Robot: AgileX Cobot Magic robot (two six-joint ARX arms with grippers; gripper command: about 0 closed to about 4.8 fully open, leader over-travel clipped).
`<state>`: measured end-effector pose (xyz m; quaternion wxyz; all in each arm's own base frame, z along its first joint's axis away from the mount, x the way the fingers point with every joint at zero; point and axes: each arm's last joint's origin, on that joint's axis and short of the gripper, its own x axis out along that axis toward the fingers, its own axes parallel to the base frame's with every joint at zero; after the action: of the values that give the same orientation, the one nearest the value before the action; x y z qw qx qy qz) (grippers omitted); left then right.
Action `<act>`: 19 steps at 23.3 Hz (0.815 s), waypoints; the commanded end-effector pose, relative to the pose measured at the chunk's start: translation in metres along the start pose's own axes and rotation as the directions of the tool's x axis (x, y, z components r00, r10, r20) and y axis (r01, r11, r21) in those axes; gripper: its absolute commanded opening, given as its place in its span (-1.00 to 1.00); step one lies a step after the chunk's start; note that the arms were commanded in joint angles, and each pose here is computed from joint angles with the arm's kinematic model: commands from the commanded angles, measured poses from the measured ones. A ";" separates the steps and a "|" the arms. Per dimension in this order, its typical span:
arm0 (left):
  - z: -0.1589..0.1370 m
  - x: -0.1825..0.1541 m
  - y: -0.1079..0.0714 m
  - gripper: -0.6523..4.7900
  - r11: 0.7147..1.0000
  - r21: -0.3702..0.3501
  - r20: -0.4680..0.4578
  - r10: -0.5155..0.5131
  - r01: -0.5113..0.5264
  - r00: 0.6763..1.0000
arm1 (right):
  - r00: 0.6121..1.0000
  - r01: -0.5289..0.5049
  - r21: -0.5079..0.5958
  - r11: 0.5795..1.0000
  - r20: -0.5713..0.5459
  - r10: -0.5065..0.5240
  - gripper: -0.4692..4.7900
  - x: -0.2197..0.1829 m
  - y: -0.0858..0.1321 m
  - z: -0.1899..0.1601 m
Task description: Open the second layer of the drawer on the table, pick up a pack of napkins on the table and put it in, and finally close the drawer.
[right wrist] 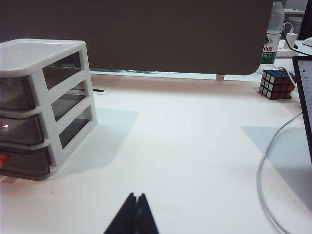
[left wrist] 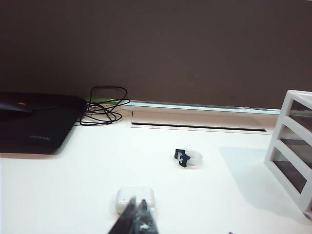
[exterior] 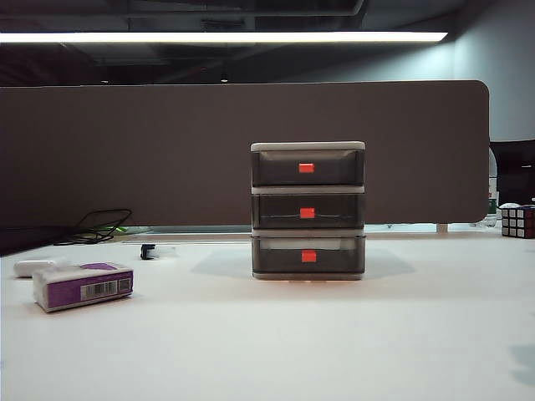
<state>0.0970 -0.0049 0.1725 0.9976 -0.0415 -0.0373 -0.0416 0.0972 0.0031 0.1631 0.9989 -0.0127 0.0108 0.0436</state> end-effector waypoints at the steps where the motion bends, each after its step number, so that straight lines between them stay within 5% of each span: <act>1: 0.001 0.000 0.000 -0.78 1.000 -0.003 0.010 -0.006 0.006 1.000 | 1.000 0.005 -0.001 1.000 0.005 -0.005 -0.84 0.000 0.000 -0.001; 10: 0.001 0.000 -0.002 -0.78 0.998 -0.026 0.006 -0.055 0.055 0.998 | 1.000 0.004 -0.001 1.000 0.005 -0.004 -0.84 0.000 0.000 -0.001; 14: 0.001 -0.001 -0.008 -0.78 0.924 -0.294 -0.012 -0.259 0.244 0.966 | 0.974 -0.224 0.093 0.970 0.015 0.224 -0.84 0.000 0.007 -0.001; 17: 0.001 -0.002 -0.013 -0.78 0.876 -0.340 -0.020 -0.370 0.341 0.929 | 0.922 -0.386 0.128 0.914 0.019 0.387 -0.84 -0.002 0.011 0.000; 19: 0.000 -0.002 -0.017 -0.78 0.869 -0.341 -0.020 -0.387 0.358 0.922 | 0.911 -0.412 0.127 0.902 0.019 0.413 -0.84 -0.002 0.012 0.000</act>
<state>0.0938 -0.0193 0.1723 0.9523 -0.1974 0.0105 -0.2326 0.0941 0.0139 0.1632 0.9706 0.0506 0.0223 0.2344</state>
